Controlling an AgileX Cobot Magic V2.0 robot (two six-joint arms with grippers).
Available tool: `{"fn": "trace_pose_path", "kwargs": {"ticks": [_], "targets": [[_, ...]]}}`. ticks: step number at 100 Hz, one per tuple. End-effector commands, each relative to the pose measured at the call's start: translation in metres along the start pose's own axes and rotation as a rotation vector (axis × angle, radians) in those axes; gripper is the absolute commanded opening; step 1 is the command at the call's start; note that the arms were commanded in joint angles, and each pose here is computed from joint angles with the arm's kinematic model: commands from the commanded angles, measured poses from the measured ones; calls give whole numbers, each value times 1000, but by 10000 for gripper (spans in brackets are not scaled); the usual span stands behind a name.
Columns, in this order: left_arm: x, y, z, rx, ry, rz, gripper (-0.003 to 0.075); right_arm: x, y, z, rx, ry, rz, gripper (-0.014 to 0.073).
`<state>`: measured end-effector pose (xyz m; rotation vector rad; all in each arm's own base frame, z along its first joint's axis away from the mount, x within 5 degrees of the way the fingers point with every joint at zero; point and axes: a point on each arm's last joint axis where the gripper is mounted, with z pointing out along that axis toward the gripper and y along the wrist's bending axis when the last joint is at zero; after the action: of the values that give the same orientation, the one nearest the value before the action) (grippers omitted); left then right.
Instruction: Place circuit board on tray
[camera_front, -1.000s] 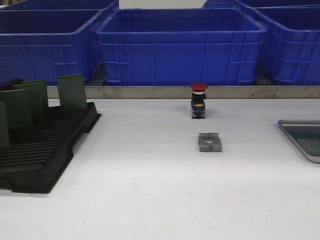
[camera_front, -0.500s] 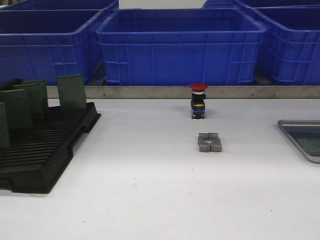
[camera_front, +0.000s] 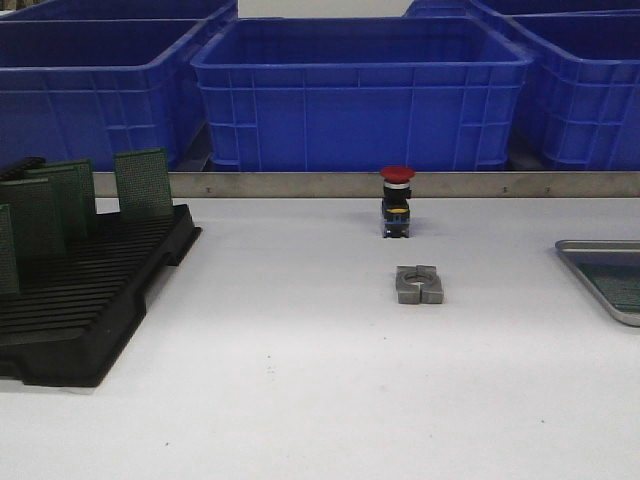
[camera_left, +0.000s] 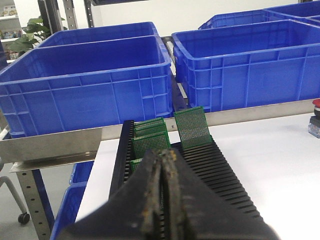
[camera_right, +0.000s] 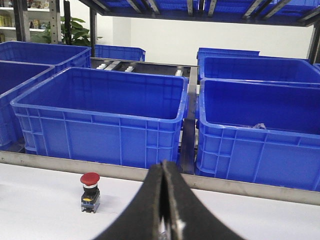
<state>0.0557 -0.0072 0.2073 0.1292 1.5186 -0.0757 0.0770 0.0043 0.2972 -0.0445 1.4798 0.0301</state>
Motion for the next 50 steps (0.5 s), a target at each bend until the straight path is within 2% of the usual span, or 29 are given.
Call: {"fn": "trace_pose_path", "kwargs": {"ticks": [1,28,50], "targets": [[-9,-1,-3,6,-113,-9,-18,-10,-3,0,37,-41,-27,-68],[-9,-1,-3,6,-113,-9,-18,-5,-3,-3,38,-39,-75,-68],[-9,-1,-3,6,-113,-9,-18,11,-3,-12,41,-87,-13,-68]]}}
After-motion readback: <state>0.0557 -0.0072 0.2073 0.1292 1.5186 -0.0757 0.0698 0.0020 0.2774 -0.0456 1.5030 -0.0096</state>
